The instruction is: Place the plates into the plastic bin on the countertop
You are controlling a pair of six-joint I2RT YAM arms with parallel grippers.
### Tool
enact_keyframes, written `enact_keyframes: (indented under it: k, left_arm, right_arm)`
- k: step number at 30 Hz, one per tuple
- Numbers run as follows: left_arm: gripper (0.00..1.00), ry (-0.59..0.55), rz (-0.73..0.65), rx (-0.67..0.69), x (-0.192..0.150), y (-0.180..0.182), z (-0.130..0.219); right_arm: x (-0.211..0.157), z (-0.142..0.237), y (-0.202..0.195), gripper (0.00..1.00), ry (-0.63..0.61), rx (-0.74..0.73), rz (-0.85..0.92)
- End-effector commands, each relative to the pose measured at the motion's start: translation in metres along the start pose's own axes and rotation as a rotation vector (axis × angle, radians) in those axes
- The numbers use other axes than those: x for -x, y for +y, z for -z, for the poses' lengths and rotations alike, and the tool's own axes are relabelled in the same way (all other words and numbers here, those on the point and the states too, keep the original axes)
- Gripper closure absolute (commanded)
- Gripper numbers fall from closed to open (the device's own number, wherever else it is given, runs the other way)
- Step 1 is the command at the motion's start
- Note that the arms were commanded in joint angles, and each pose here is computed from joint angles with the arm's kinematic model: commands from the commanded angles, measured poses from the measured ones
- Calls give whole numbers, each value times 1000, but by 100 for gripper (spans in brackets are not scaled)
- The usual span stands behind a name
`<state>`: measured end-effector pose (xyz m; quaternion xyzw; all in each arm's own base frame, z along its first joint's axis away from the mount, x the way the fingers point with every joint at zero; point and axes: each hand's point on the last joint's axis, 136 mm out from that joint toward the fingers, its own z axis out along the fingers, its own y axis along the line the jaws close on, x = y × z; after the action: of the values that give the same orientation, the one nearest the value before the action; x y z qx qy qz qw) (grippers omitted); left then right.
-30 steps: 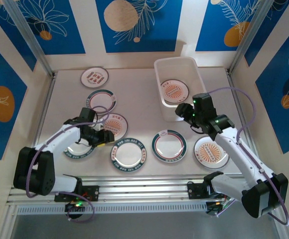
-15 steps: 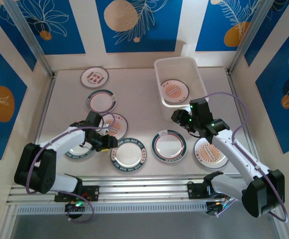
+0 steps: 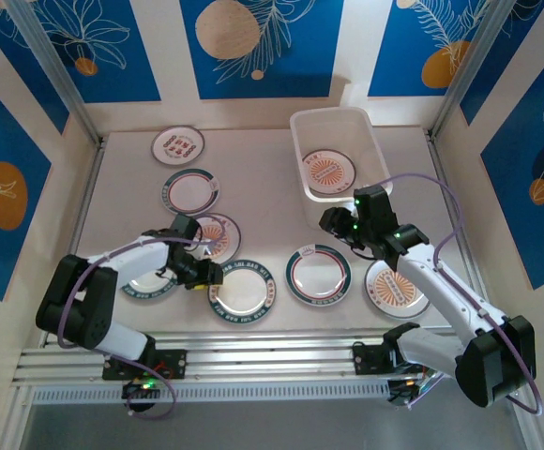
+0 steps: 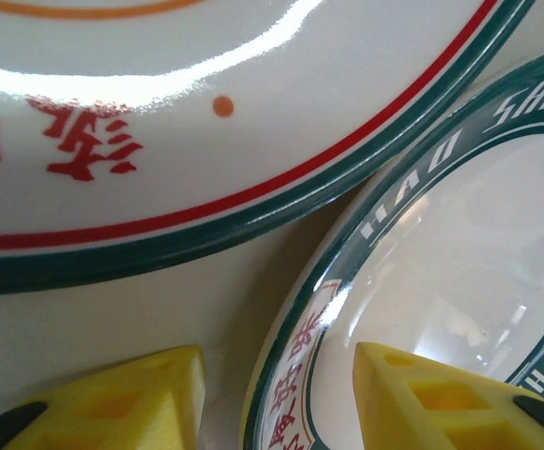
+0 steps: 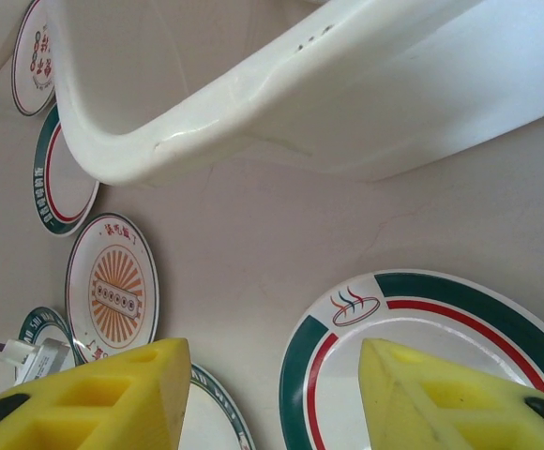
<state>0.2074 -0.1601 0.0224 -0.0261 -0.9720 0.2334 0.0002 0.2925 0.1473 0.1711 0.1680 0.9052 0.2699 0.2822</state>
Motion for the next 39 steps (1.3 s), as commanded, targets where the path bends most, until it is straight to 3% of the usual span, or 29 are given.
enact_keyframes:
  k: [1,22,39]
  left_arm:
    - [55,15,-47,-26,2,-8,-7]
    - [89,-10,-73,10,2,-13,5]
    - [100,-188,-124,-48,11,-44,63]
  right_arm:
    - [-7,-1,-2,49,18,5,21]
    - [-13,-9,-4,49,44,-15,14]
    - [-19,-3,1,48,45,7,32]
